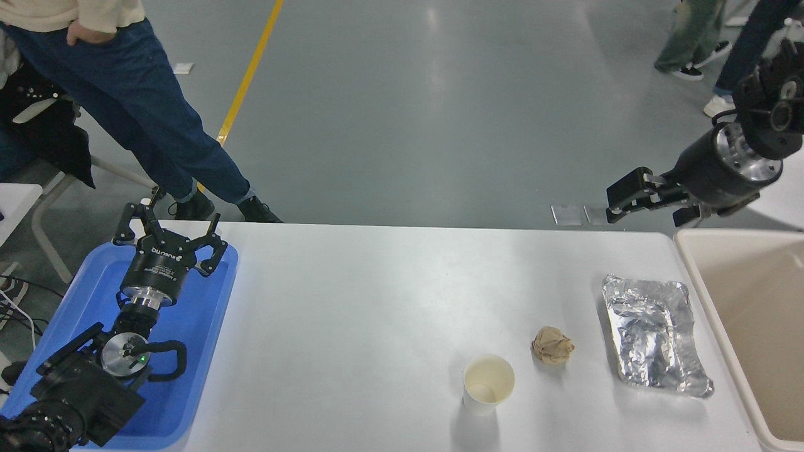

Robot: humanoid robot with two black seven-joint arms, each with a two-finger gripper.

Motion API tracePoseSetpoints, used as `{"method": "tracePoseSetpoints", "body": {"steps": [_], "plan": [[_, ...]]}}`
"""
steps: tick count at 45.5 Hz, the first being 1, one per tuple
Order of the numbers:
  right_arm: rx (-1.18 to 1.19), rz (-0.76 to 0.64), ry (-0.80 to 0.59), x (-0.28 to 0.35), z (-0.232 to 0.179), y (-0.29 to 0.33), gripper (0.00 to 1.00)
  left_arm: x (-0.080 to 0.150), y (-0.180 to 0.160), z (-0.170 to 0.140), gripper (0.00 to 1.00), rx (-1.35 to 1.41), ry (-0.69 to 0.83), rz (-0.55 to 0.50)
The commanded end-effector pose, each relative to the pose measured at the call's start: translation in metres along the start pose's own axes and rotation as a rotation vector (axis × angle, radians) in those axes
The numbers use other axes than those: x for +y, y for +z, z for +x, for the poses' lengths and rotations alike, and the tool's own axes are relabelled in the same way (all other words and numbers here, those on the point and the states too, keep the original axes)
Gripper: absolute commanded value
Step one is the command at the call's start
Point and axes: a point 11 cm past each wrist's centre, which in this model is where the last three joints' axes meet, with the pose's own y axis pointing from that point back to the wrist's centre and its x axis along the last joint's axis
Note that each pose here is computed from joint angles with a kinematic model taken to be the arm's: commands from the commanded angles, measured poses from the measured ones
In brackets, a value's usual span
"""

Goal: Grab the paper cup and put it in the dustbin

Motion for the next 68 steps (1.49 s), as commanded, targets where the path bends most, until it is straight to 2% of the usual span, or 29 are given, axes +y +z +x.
{"method": "tracePoseSetpoints", "body": {"steps": [1,16,28,45,57,68], "plan": [[0.078,-0.007,-0.057,0.031,-0.018,-0.037,1.0,0.0,0.001,0.0,1.0,-0.001,0.001,-0.002],[0.107,0.018,-0.078,0.022,-0.019,-0.05,1.0,0.0,0.0,0.0,1.0,0.0,0.0,0.0],[0.096,0.056,-0.207,-0.027,-0.039,-0.051,1.0,-0.001,-0.001,-0.001,1.0,0.0,-0.004,0.005],[0.04,0.146,-0.027,-0.134,-0.051,-0.05,1.0,-0.001,-0.001,-0.001,1.0,0.0,-0.004,0.004],[0.059,0.19,-0.157,-0.168,-0.089,-0.067,1.0,-0.001,-0.001,-0.001,1.0,0.0,-0.004,0.004],[0.056,0.224,-0.214,-0.19,-0.111,-0.078,1.0,-0.001,-0.001,-0.001,1.0,0.0,-0.004,0.004]]}}
